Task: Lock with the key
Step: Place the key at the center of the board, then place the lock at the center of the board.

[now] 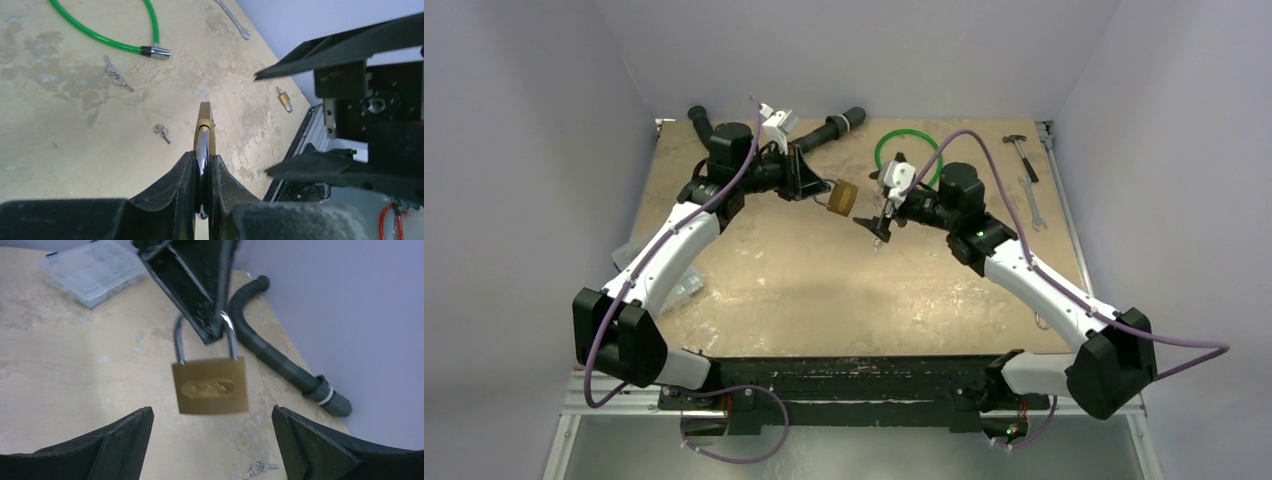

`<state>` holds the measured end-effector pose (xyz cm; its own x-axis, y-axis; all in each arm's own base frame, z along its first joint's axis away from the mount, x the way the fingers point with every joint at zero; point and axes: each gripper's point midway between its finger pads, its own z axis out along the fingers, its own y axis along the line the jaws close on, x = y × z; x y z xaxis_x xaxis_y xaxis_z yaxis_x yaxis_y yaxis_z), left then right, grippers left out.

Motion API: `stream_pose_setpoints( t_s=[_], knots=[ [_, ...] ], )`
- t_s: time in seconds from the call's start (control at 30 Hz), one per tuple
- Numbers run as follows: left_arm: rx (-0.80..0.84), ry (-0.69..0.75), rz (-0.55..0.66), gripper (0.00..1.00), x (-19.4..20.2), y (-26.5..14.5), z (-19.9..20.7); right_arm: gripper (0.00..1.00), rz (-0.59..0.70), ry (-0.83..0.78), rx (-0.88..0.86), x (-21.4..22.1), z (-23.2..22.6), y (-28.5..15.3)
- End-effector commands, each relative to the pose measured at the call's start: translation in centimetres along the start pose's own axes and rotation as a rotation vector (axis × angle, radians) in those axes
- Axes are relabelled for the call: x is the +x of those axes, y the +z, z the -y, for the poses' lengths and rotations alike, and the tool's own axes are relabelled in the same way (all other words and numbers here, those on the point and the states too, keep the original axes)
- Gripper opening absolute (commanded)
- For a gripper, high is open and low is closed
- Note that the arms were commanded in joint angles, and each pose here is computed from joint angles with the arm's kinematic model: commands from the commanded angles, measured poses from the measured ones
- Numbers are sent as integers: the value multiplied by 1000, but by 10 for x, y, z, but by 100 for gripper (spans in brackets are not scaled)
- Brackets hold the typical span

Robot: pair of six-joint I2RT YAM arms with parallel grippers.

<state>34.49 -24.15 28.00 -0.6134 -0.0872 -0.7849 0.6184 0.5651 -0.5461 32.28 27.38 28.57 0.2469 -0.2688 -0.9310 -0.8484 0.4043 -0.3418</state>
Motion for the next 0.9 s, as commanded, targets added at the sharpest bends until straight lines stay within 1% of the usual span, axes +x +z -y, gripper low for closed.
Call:
stream_pose_setpoints(
  t_s=[0.0, 0.27, 0.47, 0.67, 0.8, 0.87],
  knots=[
    [166, 81, 86, 0, -23, -9, 54, 99, -5, -100, -1, -4, -9, 7],
    [207, 75, 82, 0, -20, -7, 67, 99, -19, -110, -52, -2, -27, 18],
    [218, 56, 86, 0, -22, -5, 70, 99, -88, -96, -7, 14, -27, 29],
    [213, 42, 88, 0, -22, -4, 69, 99, -110, -98, 57, 19, -20, 31],
    [219, 48, 104, 0, -26, -3, 70, 93, -110, -89, 108, 17, -11, 32],
    [219, 44, 103, 0, -25, -3, 69, 91, -108, -78, 126, 15, -7, 33]
  ],
)
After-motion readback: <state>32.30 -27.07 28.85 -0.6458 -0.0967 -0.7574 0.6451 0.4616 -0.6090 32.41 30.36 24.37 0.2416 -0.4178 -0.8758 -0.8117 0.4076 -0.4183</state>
